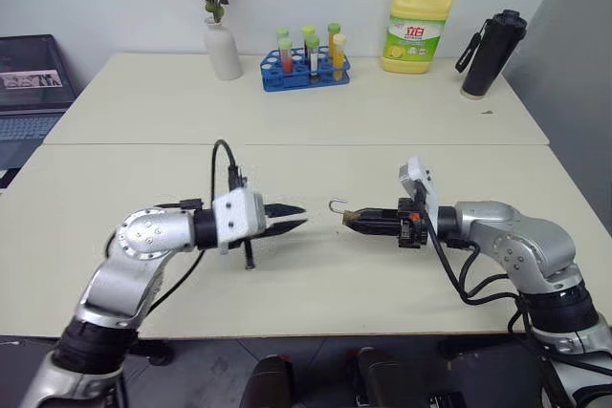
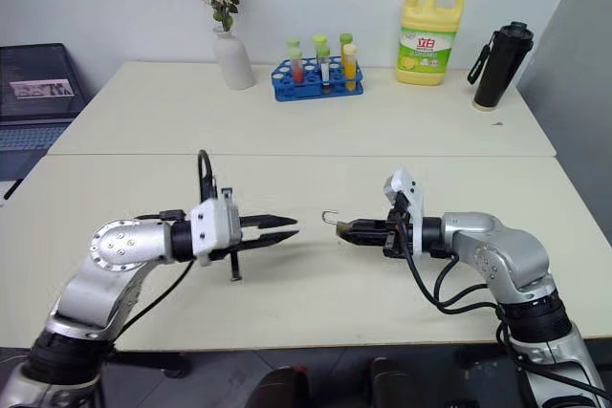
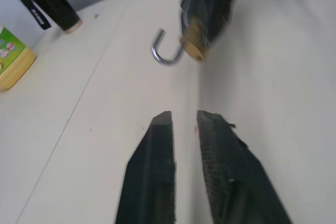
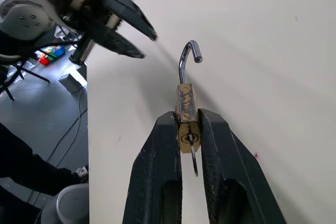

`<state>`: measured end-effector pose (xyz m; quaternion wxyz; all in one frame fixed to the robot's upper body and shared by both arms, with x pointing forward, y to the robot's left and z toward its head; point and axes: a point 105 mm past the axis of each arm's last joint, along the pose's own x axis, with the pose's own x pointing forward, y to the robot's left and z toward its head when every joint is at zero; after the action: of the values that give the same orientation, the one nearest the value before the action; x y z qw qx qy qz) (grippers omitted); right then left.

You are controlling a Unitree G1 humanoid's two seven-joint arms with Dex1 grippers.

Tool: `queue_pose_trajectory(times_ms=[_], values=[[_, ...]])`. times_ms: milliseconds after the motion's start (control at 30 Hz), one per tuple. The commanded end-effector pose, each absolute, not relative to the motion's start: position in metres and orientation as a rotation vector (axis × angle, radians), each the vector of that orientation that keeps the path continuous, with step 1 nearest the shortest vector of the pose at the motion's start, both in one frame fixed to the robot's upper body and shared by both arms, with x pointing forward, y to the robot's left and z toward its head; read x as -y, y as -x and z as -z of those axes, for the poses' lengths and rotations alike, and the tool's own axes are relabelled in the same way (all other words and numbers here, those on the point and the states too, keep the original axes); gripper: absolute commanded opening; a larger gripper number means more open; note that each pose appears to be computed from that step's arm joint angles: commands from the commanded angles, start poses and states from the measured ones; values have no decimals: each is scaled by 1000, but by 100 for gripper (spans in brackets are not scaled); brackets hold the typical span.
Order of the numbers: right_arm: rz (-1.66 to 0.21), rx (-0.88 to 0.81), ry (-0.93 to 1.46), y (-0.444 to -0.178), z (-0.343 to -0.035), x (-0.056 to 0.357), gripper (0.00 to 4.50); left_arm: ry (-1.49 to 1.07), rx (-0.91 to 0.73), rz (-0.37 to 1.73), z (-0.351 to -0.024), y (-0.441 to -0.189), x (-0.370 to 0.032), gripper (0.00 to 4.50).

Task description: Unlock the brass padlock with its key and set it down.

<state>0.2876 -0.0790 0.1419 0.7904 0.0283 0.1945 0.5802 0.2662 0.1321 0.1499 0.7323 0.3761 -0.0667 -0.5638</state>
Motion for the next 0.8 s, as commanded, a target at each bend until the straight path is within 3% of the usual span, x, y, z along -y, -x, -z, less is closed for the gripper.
queue_pose_trajectory(times_ms=[33, 267, 767, 800], values=[[-1258, -463, -73, -284, -145, 77, 15, -931, 194, 1294, -144, -257, -131, 205], [-1218, -601, -126, -281, -132, 71, 15, -1035, 282, 1282, -135, -258, -123, 426], [-1048, -767, -127, -301, -98, 68, 15, -982, 314, 1295, -131, -254, -109, 428], [-1040, -771, -127, -302, -97, 69, 89, -978, 314, 1296, -131, -254, -108, 428]])
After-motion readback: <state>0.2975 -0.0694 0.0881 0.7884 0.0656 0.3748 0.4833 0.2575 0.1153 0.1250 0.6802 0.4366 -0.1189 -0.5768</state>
